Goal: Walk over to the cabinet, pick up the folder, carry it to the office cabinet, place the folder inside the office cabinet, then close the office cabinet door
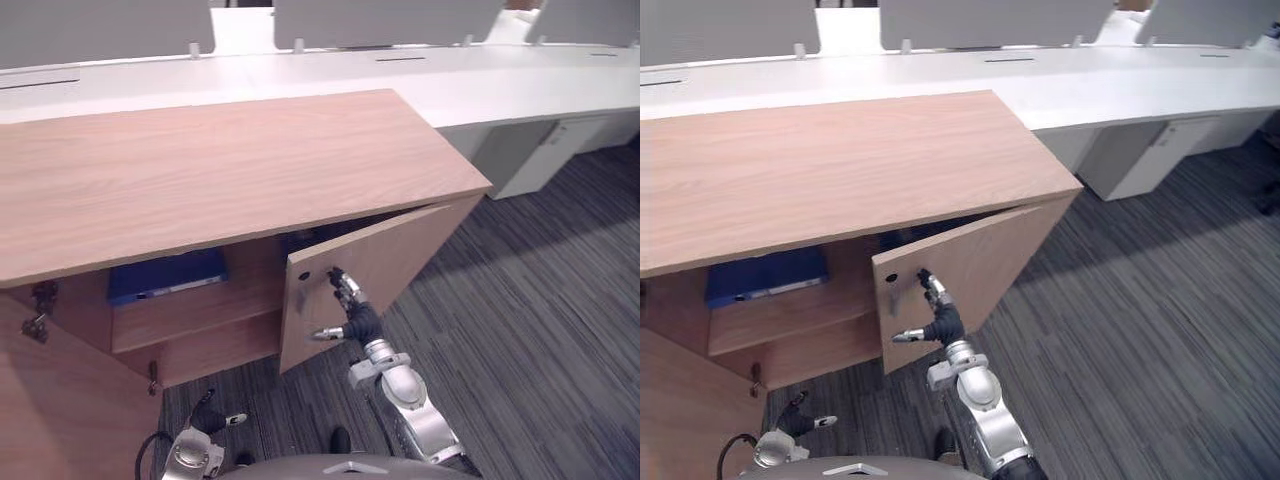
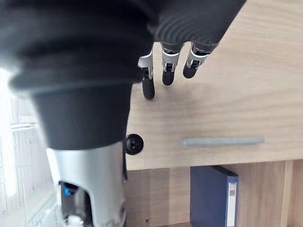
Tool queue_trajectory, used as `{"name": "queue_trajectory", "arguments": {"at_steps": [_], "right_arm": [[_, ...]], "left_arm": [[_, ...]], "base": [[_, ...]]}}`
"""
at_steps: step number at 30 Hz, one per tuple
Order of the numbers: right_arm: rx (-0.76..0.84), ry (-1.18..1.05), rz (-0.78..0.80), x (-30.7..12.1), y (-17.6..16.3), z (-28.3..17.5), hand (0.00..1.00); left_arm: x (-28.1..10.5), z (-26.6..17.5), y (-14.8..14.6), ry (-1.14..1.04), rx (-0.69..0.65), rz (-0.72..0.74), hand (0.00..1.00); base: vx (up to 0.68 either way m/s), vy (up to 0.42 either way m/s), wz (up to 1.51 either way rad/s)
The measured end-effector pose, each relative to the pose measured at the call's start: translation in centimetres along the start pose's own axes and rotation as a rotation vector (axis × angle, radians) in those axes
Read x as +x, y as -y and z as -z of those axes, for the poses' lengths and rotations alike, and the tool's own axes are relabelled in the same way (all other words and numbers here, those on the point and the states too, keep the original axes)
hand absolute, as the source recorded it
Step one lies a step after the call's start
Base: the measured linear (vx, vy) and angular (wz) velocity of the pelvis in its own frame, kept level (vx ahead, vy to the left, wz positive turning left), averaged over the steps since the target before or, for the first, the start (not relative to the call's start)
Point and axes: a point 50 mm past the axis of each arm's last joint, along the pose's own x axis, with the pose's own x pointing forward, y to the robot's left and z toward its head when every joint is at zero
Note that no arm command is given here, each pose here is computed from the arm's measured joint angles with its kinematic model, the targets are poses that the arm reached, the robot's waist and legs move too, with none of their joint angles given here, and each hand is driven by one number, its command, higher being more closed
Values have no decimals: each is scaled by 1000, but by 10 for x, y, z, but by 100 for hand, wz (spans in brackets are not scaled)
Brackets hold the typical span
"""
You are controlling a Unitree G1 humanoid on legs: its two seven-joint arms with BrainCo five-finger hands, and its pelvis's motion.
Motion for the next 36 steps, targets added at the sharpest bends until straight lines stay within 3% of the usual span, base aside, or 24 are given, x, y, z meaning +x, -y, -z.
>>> {"name": "queue_trajectory", "arguments": {"at_steps": [7, 15, 25, 36], "right_arm": [[-3, -47, 171, -6, 31, 12, 0], [-42, -365, 297, -48, 53, 76, 0], [-25, -755, 360, -107, 51, 140, 0], [-14, -864, 366, -122, 49, 154, 0]], "left_arm": [[0, 5, -9, -22, -49, -36, 0], [-3, 16, -14, -63, -106, -65, 0], [-5, 22, -12, -93, -153, -70, 0], [-7, 27, -14, -115, -217, -86, 0]], "base": [[5, -16, 42], [-16, -24, 18], [-41, -8, 5], [-48, 1, -9]]}}
